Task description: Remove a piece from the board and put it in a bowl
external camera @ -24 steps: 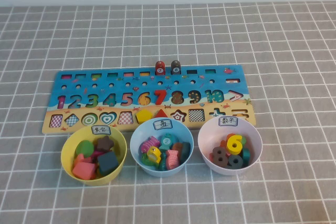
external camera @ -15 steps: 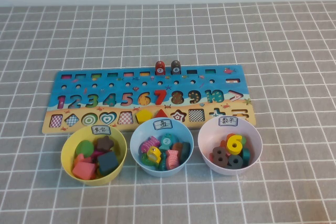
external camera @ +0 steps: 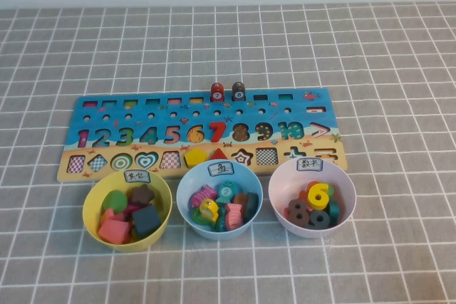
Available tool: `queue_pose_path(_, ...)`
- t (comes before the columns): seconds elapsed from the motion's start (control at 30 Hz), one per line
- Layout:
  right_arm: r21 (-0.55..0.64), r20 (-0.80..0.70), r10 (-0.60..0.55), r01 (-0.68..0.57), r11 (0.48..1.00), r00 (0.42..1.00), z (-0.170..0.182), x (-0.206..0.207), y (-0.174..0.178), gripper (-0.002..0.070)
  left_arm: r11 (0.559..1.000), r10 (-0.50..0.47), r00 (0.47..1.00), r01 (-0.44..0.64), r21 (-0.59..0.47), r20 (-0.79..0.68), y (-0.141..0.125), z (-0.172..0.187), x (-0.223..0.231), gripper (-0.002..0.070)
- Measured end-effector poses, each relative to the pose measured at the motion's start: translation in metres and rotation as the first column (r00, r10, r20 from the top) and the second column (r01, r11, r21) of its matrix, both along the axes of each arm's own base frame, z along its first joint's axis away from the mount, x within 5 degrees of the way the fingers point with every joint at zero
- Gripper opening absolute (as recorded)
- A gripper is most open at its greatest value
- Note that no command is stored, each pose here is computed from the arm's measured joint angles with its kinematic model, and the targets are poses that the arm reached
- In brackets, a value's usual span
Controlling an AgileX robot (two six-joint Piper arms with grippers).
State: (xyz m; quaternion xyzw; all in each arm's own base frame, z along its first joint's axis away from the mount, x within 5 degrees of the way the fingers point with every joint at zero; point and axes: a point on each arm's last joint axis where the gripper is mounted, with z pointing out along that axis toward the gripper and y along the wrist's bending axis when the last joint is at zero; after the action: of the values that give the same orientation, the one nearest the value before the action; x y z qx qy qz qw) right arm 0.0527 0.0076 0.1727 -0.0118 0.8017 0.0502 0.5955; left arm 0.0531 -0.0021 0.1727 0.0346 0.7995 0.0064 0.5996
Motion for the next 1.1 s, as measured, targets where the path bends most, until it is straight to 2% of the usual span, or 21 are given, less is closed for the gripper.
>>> queue_pose_path(0.33, 0.0, 0.0, 0.0, 0.0, 1.0, 1.0, 0.0, 0.0, 0.0, -0.0017, 0.999, 0.0, 1.0, 0.002, -0.054, 0.023, -0.001, 0.002, 0.001, -0.0004)
queue_pose_path(0.47, 0.0, 0.0, 0.0, 0.0, 1.0, 1.0, 0.0, 0.0, 0.0, -0.0017, 0.986, 0.021, 0.999, -0.015, -0.164, 0.033, -0.002, 0.004, 0.001, -0.0004)
queue_pose_path(0.57, 0.0, 0.0, 0.0, 0.0, 1.0, 1.0, 0.0, 0.0, 0.0, -0.0017, 0.939, 0.054, 0.996, -0.028, -0.342, 0.069, -0.004, 0.009, 0.002, -0.0005)
queue_pose_path(0.67, 0.0, 0.0, 0.0, 0.0, 1.0, 1.0, 0.0, 0.0, 0.0, -0.0017, 0.837, 0.099, 0.99, -0.028, -0.547, 0.1, -0.005, 0.015, 0.003, -0.0004)
queue_pose_path(0.73, 0.0, 0.0, 0.0, 0.0, 1.0, 1.0, 0.0, 0.0, 0.0, -0.0017, 0.78, 0.122, 0.986, -0.023, -0.625, 0.116, -0.004, 0.018, 0.003, -0.0005)
queue_pose_path(0.93, 0.0, 0.0, 0.0, 0.0, 1.0, 1.0, 0.0, 0.0, 0.0, -0.0017, 0.8, 0.134, 0.976, -0.003, -0.6, 0.174, -0.003, 0.022, 0.004, -0.0004)
queue_pose_path(1.1, 0.0, 0.0, 0.0, 0.0, 1.0, 1.0, 0.0, 0.0, 0.0, -0.0017, 0.803, 0.123, 0.98, -0.007, -0.595, 0.155, -0.004, 0.023, 0.003, -0.0004)
